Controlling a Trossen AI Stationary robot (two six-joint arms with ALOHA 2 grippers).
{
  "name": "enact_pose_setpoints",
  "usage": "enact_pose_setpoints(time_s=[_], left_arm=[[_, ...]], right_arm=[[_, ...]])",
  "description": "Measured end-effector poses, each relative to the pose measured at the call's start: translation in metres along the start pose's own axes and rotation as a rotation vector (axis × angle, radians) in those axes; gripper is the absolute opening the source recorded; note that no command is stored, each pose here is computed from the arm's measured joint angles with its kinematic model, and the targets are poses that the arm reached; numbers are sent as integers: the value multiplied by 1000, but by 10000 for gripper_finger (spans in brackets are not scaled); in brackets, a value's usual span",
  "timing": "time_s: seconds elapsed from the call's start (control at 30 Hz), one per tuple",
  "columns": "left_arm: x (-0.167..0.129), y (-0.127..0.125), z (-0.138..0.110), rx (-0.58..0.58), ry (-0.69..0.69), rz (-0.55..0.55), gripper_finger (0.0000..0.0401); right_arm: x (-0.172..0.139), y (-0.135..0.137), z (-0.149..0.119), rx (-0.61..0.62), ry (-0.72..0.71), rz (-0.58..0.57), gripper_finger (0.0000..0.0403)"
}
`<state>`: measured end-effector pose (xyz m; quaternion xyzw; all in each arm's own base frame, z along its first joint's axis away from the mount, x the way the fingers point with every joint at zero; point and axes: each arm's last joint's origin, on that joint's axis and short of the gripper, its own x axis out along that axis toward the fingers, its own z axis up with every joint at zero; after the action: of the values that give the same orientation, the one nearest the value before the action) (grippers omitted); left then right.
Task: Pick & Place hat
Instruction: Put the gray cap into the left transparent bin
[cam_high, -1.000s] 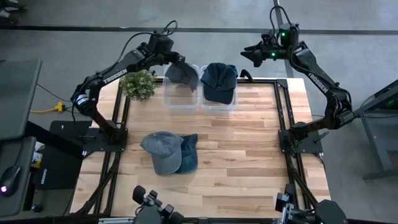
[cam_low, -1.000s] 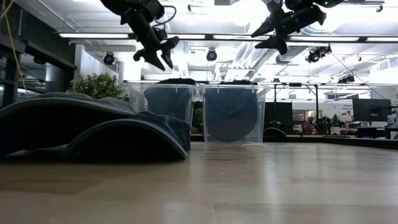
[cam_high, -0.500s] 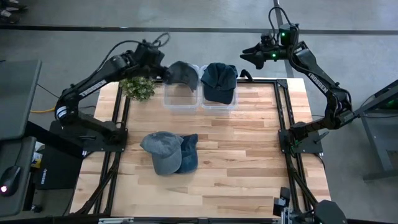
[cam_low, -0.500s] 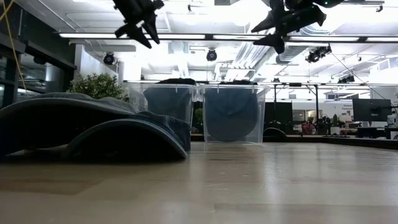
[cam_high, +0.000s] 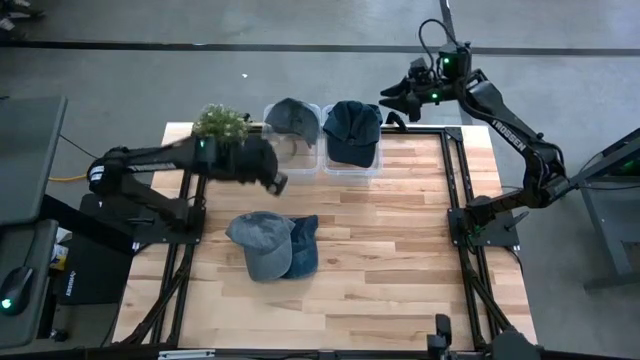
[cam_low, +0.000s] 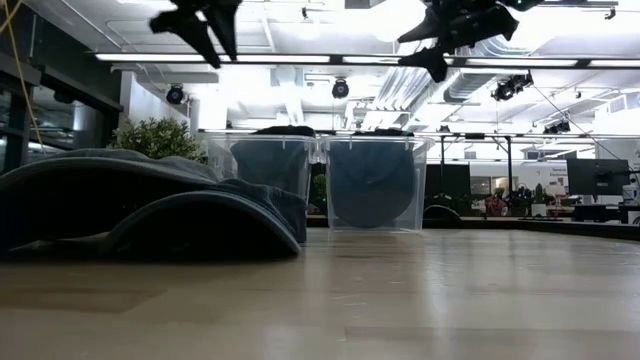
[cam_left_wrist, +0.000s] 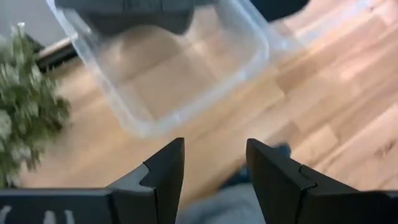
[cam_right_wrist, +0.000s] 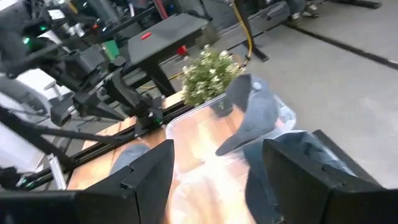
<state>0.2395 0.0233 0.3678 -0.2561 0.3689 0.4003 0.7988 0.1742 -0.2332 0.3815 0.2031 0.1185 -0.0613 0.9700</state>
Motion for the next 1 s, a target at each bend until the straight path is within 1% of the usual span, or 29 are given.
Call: enact_pose_setpoints(time_s=[0.27,0.5,0.67,0.77,1.0], left_arm=[[-4,-36,-78,62,16,-8,170],[-4,-63,-132,269,72,-25,170],[-1,-81,-168,380,92,-23,170],[4,-92,-192,404,100,-12,170],[14,-107,-247,455,98,11,170]], right_arm=[[13,12,-3,-1,32,54,238],[23,23,-5,-25,49,79,238],[30,29,-6,-31,58,57,238],[34,33,-7,-39,64,54,238],[44,46,-9,-59,85,100,238]])
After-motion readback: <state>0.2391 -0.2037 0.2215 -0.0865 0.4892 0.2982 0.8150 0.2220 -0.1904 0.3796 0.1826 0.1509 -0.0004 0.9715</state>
